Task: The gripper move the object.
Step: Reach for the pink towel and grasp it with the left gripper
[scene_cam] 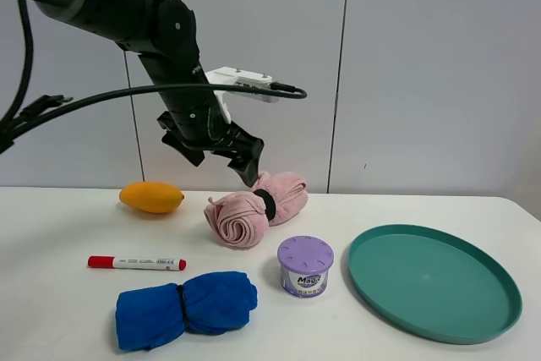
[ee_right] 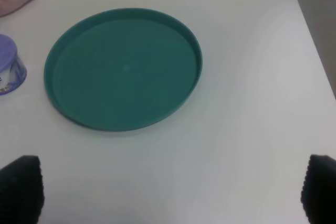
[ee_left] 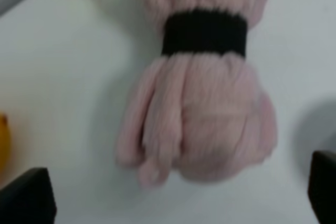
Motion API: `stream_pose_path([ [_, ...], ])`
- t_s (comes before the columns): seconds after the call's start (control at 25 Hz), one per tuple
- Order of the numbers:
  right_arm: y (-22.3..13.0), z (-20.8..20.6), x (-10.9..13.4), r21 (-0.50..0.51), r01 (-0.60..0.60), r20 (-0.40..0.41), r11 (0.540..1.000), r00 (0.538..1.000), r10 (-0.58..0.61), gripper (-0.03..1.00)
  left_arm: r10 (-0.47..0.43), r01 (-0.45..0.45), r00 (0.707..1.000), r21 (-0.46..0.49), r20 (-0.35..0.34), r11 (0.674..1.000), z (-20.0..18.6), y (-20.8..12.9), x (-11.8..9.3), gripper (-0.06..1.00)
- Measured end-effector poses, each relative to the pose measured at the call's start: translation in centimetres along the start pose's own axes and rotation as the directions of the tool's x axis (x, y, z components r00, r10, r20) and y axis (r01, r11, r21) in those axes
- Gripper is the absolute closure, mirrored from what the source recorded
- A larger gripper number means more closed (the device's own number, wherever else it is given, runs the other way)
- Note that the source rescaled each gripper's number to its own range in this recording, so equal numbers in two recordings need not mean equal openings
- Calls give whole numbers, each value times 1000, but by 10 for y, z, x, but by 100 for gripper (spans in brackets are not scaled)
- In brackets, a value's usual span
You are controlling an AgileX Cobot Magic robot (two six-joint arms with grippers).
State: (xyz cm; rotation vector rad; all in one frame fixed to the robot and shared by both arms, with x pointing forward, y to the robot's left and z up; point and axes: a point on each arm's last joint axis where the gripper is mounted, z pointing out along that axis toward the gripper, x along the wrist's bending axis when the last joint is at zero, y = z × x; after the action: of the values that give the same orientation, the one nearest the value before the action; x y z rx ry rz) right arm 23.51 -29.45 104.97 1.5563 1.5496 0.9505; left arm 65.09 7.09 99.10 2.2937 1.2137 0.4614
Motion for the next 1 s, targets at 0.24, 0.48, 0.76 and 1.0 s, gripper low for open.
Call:
stream_pose_path([
  [0.24,0,0,0,0,0,0,1000,1000,0,-3,36,-35,999,-50,14,998,18,27,-18,-1],
  [0.48,0,0,0,0,0,0,1000,1000,0,-3,58,-57,998,-16,26,998,45,29,-27,-1],
  [0.76,0,0,0,0,0,0,1000,1000,0,-3,75,-75,997,7,30,997,75,22,-30,-1],
  [1.0,0,0,0,0,0,0,1000,1000,0,-3,94,-94,995,10,25,996,97,13,-30,-1],
])
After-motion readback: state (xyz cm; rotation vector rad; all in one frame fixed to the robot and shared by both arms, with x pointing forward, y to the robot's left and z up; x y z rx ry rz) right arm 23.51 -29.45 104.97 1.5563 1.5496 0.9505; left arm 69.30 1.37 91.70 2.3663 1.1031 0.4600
